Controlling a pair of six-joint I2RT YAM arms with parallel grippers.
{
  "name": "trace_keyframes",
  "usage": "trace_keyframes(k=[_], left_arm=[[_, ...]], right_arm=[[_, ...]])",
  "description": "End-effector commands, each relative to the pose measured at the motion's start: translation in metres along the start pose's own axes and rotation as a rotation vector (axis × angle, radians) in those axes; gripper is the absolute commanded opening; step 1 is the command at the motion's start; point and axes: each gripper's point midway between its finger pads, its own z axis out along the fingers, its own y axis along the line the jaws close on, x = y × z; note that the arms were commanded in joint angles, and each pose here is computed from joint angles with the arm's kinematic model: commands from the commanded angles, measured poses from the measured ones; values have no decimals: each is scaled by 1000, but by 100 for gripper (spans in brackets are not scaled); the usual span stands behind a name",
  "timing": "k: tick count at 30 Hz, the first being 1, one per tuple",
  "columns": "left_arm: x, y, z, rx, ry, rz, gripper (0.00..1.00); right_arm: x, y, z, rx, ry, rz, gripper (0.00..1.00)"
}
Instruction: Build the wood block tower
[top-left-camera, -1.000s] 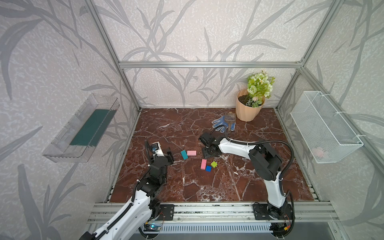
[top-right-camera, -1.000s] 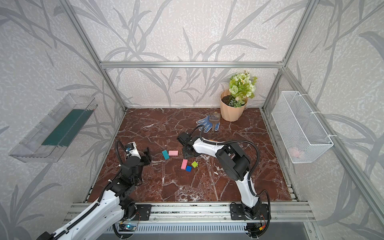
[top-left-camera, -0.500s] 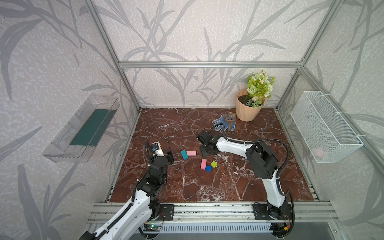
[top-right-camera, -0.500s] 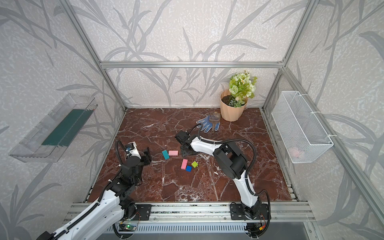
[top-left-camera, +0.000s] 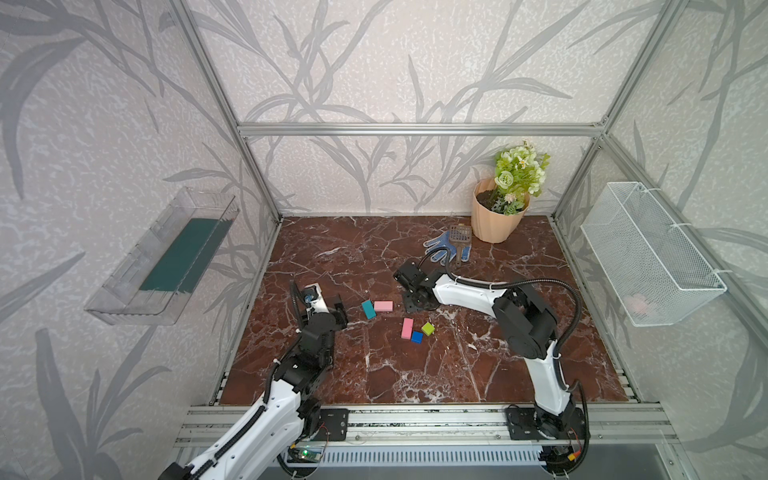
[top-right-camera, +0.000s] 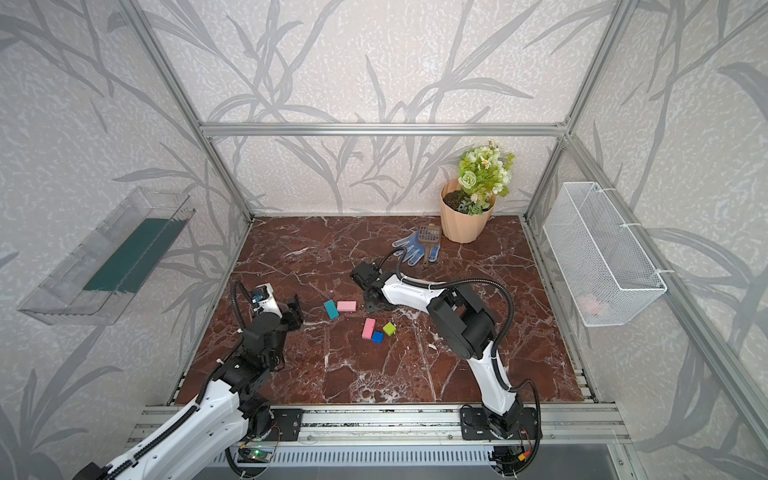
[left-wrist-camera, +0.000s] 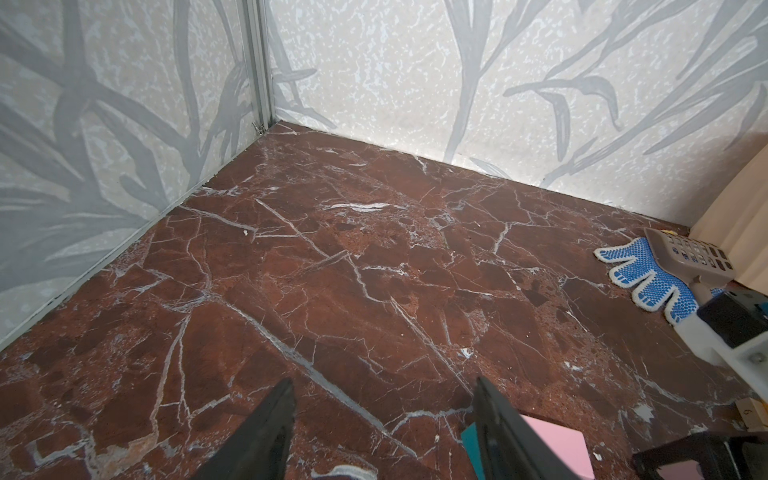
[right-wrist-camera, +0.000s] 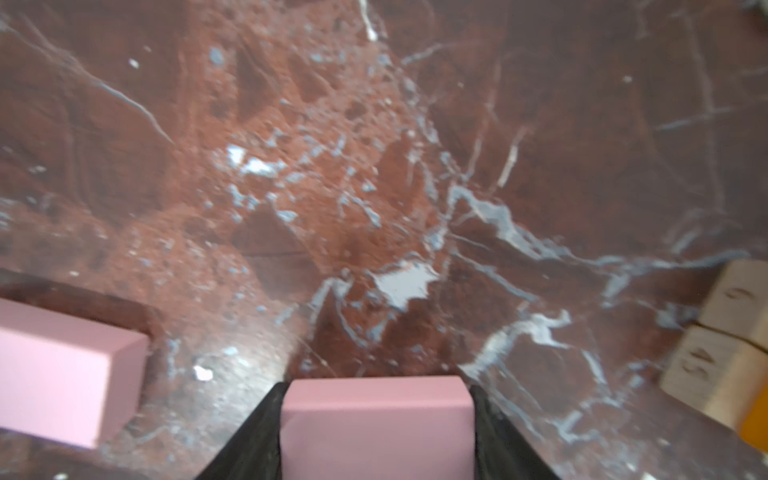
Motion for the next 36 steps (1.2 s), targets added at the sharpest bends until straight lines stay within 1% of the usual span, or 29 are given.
trace_keyframes(k=[1,7,9,10,11,12,13,15,17,19,21,23,24,26,27,28,29,31,33,34,36], left_arm=[[-1,2,0,-5,-11,-8,68],[1,-5,0,32,-2,3,71],[0,-10,0,63,-4,9,75],[-1,-12,0,73,-7,10,78],[-1,-14,0,83,-5,11,80],[-2,-21,0,121,-1,27,81],[-3,-38,-2,209,-6,62,82],[-4,-67,-8,369,15,63,82],[-8,-92,-15,486,44,56,81],[-10,-122,-25,614,82,95,81],[-9,-151,-35,740,127,131,80],[-3,-173,-42,829,178,156,78],[1,-183,-45,876,203,173,77],[12,-194,-47,931,246,207,78],[18,-195,-45,934,273,220,98],[21,-192,-37,886,305,220,99],[23,-189,-28,838,339,204,99],[30,-200,-27,911,413,212,99],[38,-207,-16,908,474,190,99],[41,-215,-13,936,502,184,99],[53,-230,-21,1063,570,251,99]], right_arm=[[-5,-27,-34,72,-33,-1,53],[-17,-72,-78,97,-155,119,52],[-15,-90,-91,135,-214,155,52],[-17,-100,-105,151,-266,180,51],[-17,-108,-110,174,-298,186,51],[-16,-117,-115,189,-321,202,46],[-15,-126,-117,189,-323,230,38],[-14,-142,-115,163,-300,293,32],[-12,-152,-109,128,-267,340,27],[-11,-158,-104,111,-250,389,26],[-12,-160,-100,114,-237,407,26],[-14,-161,-93,111,-219,439,27],[-14,-163,-88,105,-194,461,24],[-14,-166,-79,94,-144,513,15],[-13,-170,-74,100,-111,545,10],[-10,-174,-68,107,-65,573,3],[-9,-174,-61,98,-15,586,1],[-9,-174,-52,87,58,595,0],[-11,-171,-44,82,81,588,0],[-11,-170,-41,81,88,584,0],[-13,-169,-38,76,86,578,0]])
